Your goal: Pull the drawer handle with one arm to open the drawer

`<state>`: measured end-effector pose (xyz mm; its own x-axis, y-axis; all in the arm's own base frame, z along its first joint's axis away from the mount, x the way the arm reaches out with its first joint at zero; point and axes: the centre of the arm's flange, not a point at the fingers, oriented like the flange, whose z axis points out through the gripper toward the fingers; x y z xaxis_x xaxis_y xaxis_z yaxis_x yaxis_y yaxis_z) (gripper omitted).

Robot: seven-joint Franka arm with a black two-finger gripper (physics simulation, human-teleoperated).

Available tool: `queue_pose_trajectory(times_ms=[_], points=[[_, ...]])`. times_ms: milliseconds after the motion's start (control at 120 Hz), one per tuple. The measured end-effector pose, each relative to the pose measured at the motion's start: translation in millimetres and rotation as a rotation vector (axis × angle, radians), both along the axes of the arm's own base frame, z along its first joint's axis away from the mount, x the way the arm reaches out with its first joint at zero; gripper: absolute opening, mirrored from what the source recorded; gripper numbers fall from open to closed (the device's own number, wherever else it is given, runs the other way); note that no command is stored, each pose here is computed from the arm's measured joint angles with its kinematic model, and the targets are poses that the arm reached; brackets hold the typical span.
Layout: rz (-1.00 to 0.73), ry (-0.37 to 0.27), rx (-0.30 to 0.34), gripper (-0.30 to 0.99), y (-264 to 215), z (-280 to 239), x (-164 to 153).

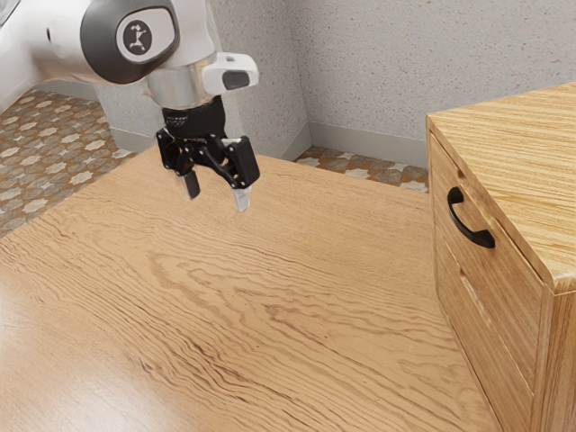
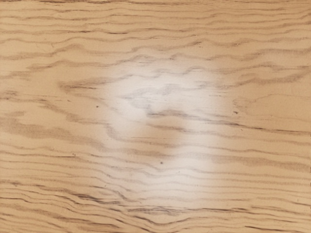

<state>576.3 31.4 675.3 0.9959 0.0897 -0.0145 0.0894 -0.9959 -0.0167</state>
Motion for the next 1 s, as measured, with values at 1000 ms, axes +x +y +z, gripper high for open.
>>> queue_pose_trajectory(times_ms=[1000], points=[[-0.102, -0.317, -0.292, 0.69, -137, 73, -12]])
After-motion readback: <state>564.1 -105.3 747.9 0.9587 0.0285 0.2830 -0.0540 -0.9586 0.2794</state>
